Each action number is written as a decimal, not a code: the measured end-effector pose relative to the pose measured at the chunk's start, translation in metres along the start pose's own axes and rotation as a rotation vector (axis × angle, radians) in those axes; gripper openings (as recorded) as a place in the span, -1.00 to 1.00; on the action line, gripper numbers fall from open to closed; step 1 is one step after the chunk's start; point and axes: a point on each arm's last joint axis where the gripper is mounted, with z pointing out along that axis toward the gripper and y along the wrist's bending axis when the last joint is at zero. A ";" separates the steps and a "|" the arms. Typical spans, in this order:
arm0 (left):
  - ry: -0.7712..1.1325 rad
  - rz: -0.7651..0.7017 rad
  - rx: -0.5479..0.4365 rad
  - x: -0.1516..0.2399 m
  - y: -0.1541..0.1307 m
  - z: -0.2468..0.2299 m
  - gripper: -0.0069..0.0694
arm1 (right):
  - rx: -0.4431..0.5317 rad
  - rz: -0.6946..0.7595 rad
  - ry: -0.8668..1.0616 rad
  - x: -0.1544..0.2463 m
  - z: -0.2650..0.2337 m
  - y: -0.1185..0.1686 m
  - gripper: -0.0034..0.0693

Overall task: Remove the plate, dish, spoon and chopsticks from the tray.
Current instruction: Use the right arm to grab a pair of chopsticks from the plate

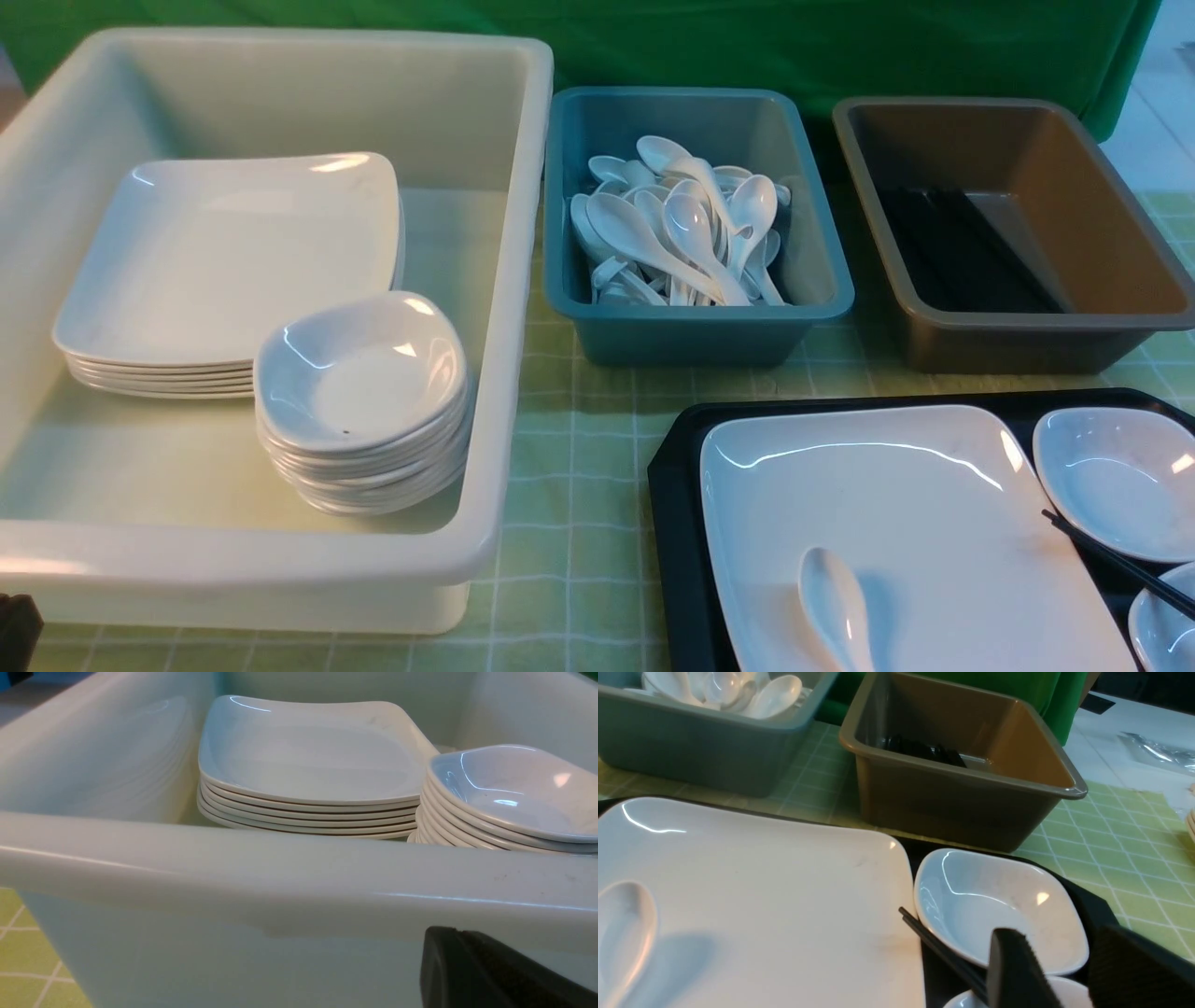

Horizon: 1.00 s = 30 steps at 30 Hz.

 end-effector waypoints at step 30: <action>0.000 0.001 0.000 0.000 0.000 0.000 -0.83 | 0.034 0.382 0.095 -0.143 -0.021 -0.018 -0.87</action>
